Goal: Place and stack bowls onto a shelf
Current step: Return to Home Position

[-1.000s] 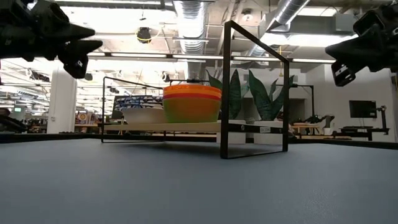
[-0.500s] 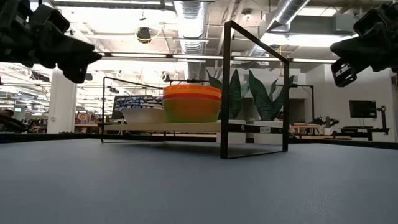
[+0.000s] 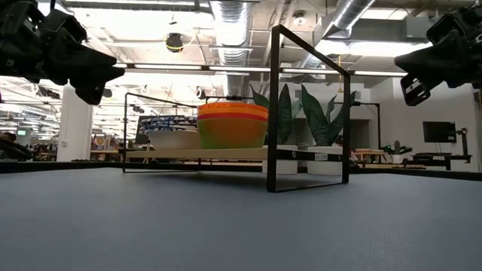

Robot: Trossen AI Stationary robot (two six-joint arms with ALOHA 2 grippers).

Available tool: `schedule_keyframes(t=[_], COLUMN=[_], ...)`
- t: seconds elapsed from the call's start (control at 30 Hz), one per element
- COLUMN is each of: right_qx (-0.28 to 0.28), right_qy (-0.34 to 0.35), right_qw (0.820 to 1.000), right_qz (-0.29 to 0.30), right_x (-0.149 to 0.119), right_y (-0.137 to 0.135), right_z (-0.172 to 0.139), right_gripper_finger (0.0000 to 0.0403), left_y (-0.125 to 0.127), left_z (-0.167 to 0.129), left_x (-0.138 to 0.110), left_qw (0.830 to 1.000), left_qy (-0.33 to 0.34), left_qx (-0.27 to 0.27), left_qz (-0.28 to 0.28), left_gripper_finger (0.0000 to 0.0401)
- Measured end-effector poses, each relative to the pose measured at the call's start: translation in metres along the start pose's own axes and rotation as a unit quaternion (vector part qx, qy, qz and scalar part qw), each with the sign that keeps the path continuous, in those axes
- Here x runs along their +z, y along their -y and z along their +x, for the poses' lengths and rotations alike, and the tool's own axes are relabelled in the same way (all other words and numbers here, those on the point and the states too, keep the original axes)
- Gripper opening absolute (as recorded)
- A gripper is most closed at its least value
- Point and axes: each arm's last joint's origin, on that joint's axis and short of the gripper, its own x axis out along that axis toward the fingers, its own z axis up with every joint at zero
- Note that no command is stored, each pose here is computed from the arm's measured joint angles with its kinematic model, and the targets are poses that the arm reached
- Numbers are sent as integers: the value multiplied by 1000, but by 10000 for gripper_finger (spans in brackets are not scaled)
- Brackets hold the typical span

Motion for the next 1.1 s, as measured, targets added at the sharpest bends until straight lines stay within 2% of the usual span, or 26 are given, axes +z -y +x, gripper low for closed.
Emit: schedule_keyframes(t=[1.1], right_qx=[-7], right_qy=[2], right_qw=[1000], right_qz=[0], right_x=[0], right_y=[0], right_z=[0], right_gripper_finger=[31], left_y=[0], left_z=[0], left_x=[0], left_qw=[1000], left_qy=[0], left_qx=[0], left_qz=[2], left_gripper_finger=[116])
